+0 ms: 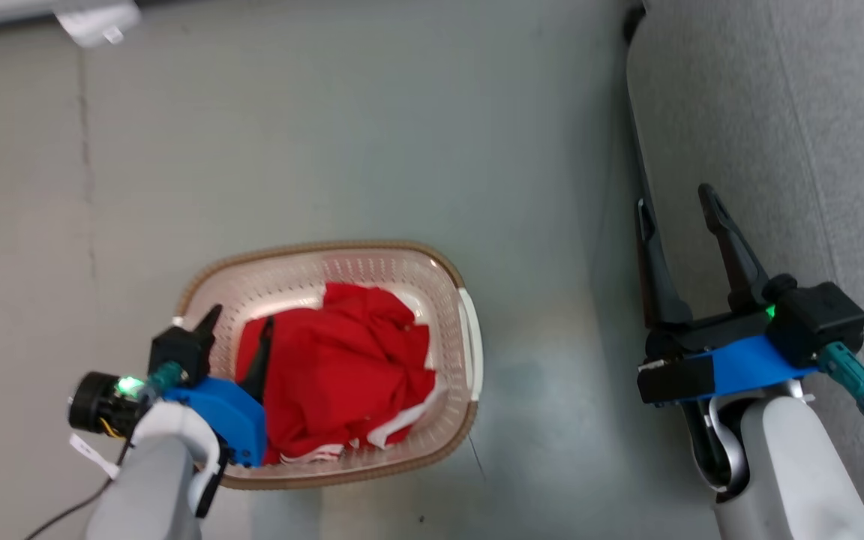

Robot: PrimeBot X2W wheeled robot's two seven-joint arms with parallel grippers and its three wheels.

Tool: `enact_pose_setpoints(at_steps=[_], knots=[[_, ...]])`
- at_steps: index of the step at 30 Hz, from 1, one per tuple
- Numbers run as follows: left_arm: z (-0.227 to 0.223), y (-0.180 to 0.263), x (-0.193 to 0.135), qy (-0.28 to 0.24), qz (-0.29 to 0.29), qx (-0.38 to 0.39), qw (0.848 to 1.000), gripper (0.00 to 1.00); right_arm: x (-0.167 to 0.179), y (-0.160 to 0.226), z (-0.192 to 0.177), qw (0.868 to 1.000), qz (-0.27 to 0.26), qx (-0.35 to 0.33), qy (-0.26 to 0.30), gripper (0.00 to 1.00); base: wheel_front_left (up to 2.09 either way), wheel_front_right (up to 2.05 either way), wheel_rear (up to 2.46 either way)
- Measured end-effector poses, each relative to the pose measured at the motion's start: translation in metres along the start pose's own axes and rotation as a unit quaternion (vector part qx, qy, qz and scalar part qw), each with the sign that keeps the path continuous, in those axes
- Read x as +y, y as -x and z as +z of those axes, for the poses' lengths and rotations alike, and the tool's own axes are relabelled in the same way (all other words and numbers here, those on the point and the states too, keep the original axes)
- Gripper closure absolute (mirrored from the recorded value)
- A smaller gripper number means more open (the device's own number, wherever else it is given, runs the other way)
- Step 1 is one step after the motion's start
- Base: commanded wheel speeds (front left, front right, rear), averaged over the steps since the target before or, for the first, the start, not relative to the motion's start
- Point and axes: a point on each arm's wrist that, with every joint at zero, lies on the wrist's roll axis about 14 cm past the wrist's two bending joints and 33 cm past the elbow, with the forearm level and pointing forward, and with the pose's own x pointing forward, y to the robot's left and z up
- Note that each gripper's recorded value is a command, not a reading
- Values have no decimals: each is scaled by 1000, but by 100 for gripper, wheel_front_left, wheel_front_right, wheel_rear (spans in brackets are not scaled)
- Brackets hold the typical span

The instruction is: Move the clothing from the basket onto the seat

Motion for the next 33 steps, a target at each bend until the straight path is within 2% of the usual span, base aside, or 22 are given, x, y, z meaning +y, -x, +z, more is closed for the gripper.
enact_pose_setpoints(at_steps=[10, 11, 12, 24, 25, 26, 33], knots=[[-81, -55, -2, -8, -35, 134, 990, 0, -12, -7, -60, 998, -10, 56, -14, 0, 0, 0, 0], [-88, -58, -3, -8, -37, 147, 988, 0, -14, -7, -65, 998, -11, 60, -15, 0, 0, 0, 0], [-116, -69, -10, -8, -47, 188, 981, 0, -19, -4, -82, 997, -17, 79, -20, 0, 0, 0, 0], [-165, -92, -15, 25, -36, 258, 965, 0, -31, 1, -115, 993, -30, 115, -21, 0, 0, 0, 0], [-167, -92, -16, 26, -37, 261, 964, 91, -31, 2, -117, 992, -31, 117, -21, 0, 0, 0, 0], [-168, -92, -17, 28, -38, 263, 964, 100, -32, 3, -118, 992, -32, 118, -21, 0, 0, 0, 0], [-168, -93, -18, 34, -40, 263, 963, 100, -32, -1, -117, 993, -30, 115, -22, 0, 0, 0, 0]])
